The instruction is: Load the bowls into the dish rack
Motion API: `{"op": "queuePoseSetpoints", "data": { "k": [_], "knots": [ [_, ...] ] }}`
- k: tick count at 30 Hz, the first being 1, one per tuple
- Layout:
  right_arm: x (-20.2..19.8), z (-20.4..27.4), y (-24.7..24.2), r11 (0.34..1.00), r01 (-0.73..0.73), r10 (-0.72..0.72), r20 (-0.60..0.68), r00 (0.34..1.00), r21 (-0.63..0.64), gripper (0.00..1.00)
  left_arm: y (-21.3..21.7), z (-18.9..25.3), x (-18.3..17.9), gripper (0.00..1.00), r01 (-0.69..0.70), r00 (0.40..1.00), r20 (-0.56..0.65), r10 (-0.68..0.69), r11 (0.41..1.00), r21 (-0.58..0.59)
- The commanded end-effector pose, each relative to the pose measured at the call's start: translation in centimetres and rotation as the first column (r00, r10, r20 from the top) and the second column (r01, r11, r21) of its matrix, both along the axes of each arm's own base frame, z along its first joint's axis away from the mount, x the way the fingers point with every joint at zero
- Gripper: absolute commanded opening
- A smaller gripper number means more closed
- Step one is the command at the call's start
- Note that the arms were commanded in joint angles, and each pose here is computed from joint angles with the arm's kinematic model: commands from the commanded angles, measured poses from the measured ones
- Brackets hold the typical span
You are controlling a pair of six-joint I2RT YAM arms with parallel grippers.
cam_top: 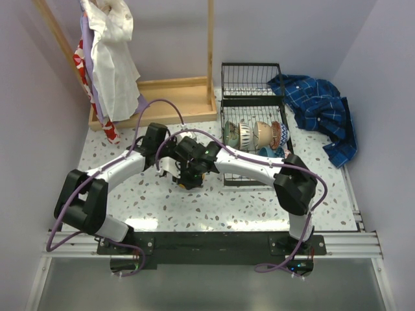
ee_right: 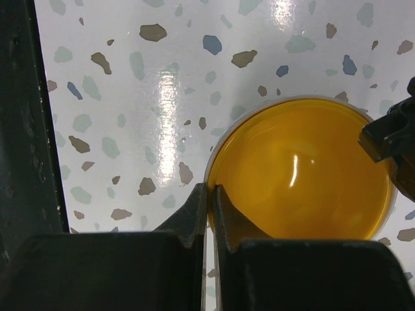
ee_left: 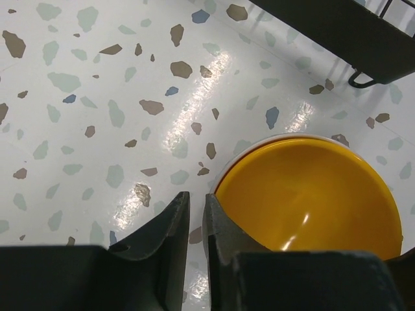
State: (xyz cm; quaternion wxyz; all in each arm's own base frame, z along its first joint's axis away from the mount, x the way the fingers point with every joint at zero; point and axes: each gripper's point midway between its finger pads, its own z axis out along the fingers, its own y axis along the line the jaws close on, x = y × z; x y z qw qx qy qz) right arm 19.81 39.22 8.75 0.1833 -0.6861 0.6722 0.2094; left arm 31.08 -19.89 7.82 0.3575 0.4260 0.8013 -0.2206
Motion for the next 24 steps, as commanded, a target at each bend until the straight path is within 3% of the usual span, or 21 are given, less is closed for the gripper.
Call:
{"op": "queuePoseSetpoints", "data": {
  "k": [1, 3, 16, 24],
  "knots": [
    [0.4, 2.2, 1.3, 0.998, -0.011, 0.009, 0.035, 0.999, 0.058, 0.00, 0.7, 0.3, 0.2, 0.24, -0.033, 0.999, -0.001, 0.033, 0.999, -0.007],
    [0.9, 3.0, 1.3, 0.998, -0.003, -0.001, 0.064, 0.998, 0.065, 0.00, 0.9, 0.9, 0.6, 0.29, -0.060, 0.998, -0.005, 0.060, 0.998, -0.019],
    [0.8, 7.0, -0.8, 0.995, 0.001, -0.017, 0.171, 0.985, 0.095, 0.00, 0.3, 6.3, 3.5, 0.38, -0.140, 0.989, 0.034, 0.144, 0.985, -0.101],
    [-1.2, 9.4, -3.0, 0.992, -0.048, 0.020, 0.231, 0.973, 0.117, 0.00, 3.9, 9.4, 7.2, 0.45, -0.366, 0.919, 0.150, 0.366, 0.930, -0.025]
  ]
}}
